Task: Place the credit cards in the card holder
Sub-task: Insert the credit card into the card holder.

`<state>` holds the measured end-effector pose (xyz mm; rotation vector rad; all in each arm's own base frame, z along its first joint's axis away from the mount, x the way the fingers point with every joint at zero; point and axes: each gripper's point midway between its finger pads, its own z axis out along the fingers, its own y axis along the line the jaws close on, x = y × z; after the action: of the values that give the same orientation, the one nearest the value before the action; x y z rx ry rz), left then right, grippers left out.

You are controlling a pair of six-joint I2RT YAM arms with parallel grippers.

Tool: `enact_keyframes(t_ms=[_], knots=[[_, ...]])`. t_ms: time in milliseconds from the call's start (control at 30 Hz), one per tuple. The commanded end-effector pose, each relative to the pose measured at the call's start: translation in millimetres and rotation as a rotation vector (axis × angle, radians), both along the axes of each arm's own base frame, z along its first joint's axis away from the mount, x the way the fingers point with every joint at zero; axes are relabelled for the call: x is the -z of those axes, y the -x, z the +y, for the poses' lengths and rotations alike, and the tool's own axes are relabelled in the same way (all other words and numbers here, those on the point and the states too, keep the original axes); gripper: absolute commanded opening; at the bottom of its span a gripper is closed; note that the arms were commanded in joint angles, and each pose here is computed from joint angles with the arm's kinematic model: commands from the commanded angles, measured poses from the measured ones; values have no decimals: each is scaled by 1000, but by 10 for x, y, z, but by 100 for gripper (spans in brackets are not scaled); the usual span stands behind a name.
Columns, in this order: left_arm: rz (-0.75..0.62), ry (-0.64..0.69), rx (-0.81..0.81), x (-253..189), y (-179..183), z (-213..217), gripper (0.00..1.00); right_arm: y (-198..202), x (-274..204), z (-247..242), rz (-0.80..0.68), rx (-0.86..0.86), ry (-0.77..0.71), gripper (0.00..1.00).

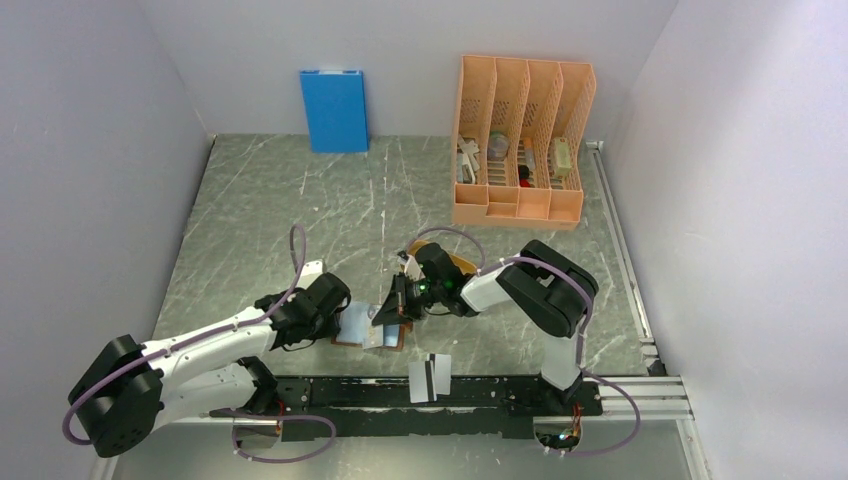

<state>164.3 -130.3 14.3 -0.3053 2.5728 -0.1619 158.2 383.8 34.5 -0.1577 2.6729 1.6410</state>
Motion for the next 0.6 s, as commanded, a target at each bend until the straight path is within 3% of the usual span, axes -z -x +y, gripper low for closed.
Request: enact_keyframes(t_ms=[0,567], knots=[[20,30,12,47,40,-40,35,1,66,9,45,12,11,0],[31,29,18,75,63,-40,33,-114,313,-169,69,117,72,0]])
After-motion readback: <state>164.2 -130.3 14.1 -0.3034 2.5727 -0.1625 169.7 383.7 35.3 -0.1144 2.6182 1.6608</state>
